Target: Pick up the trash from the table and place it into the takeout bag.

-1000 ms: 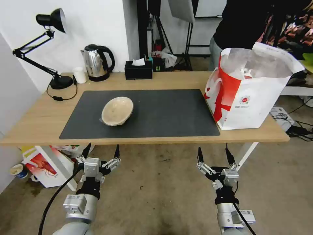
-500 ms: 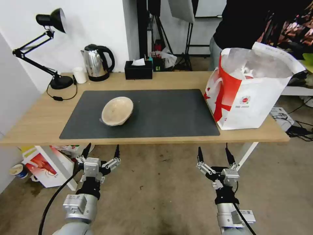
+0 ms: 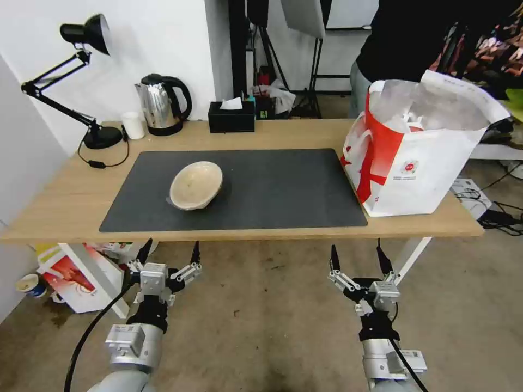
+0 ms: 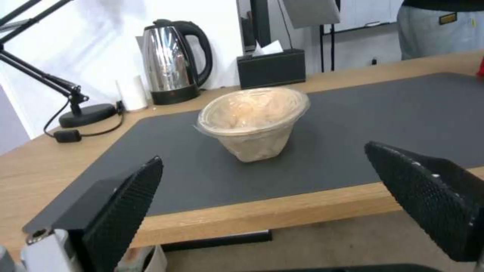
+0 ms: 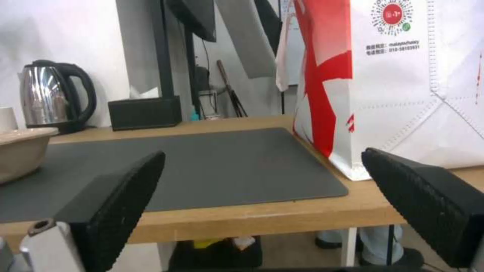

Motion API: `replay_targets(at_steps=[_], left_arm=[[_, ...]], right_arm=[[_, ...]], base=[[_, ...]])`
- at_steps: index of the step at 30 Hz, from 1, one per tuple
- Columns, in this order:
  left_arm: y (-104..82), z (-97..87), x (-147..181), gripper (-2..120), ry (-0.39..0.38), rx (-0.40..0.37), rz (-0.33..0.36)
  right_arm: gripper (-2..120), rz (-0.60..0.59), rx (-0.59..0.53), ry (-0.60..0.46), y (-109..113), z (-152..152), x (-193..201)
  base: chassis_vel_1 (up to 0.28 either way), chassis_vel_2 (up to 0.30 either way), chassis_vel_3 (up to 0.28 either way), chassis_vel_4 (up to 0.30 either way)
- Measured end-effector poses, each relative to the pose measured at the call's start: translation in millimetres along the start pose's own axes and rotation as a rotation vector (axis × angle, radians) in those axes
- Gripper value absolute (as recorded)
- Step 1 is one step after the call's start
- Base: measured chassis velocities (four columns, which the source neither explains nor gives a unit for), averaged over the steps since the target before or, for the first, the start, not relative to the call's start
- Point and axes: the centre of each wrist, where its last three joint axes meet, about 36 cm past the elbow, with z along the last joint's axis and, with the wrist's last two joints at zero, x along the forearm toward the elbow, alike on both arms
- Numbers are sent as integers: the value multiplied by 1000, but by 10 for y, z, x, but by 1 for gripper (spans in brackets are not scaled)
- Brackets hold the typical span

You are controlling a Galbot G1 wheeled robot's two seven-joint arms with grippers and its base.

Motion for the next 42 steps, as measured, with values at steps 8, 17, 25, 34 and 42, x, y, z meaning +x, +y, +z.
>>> replay_targets(at_steps=[8, 17, 25, 34, 42], left_arm=[[0, 0, 0, 100, 0, 0, 0], [0, 0, 0, 100, 0, 0, 0], [0, 0, 0, 100, 0, 0, 0], [0, 0, 0, 100, 0, 0, 0], [0, 0, 0, 100, 0, 0, 0]], right_arm=[[100, 0, 0, 0, 0, 0, 0], [100, 0, 0, 0, 0, 0, 0], [100, 0, 0, 0, 0, 0, 0], [100, 0, 0, 0, 0, 0, 0], [100, 0, 0, 0, 0, 0, 0]], base=[[0, 0, 0, 0], [0, 0, 0, 0], [0, 0, 0, 0], [0, 0, 0, 0], [0, 0, 0, 0]])
